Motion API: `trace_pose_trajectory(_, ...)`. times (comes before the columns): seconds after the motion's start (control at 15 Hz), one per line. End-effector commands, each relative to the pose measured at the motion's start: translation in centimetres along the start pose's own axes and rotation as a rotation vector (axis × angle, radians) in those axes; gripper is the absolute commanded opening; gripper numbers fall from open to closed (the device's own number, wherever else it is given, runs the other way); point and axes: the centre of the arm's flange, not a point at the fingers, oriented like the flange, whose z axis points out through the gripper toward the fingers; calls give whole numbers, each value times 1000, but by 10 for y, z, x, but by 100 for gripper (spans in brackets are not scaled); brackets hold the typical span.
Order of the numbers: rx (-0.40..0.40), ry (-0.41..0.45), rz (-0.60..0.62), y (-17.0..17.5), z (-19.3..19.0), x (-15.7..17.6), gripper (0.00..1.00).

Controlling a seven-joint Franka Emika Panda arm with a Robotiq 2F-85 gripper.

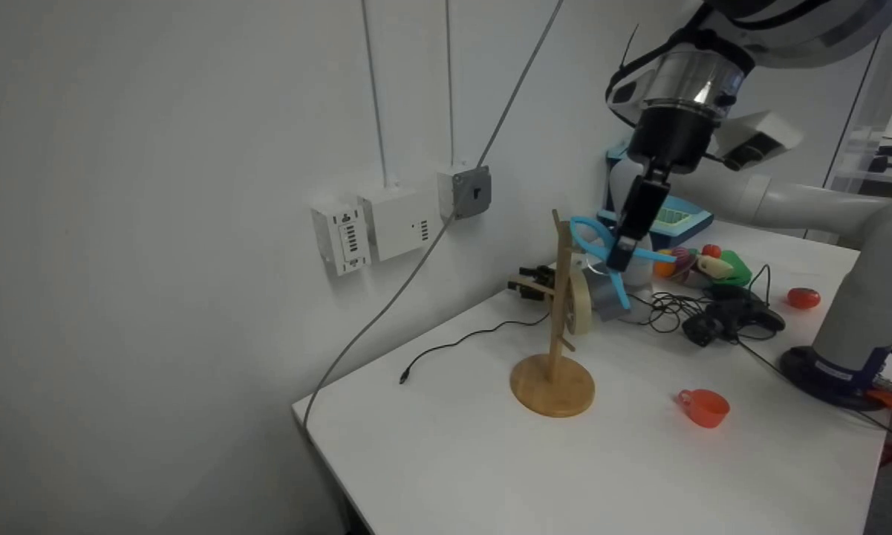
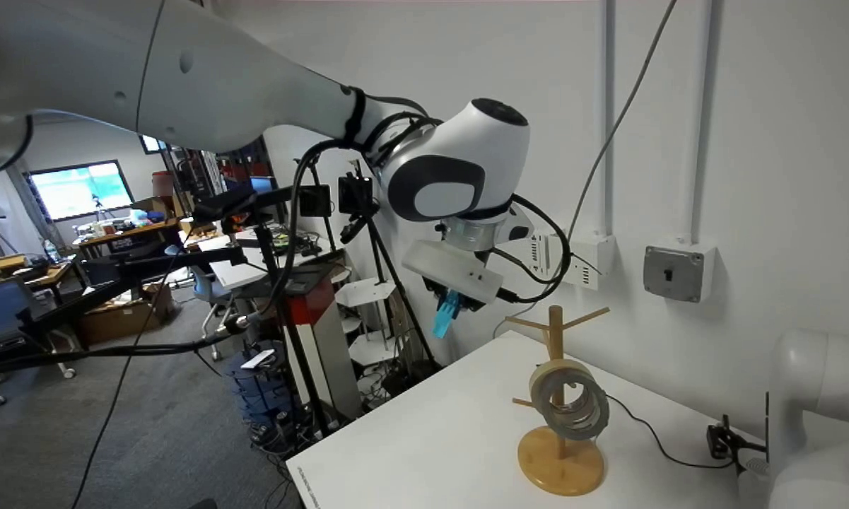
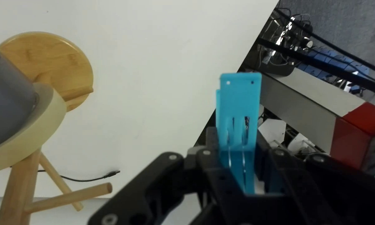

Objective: Put the blue peg on the table

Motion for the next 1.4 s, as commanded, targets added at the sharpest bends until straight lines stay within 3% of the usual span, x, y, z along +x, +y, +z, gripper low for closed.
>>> trace_pose_trajectory(0.0,67,-36,-12,-24,-11,-22,7)
trace_pose_trajectory(0.27,83,-118,19,-27,-4,-46,7)
trace_pose_trajectory(0.47,49,-164,74,-14,11,-73,7)
trace_pose_trajectory(0.73,-45,-208,120,16,36,-109,7)
trace_pose_trajectory(1.33,-263,-197,227,58,85,-163,7)
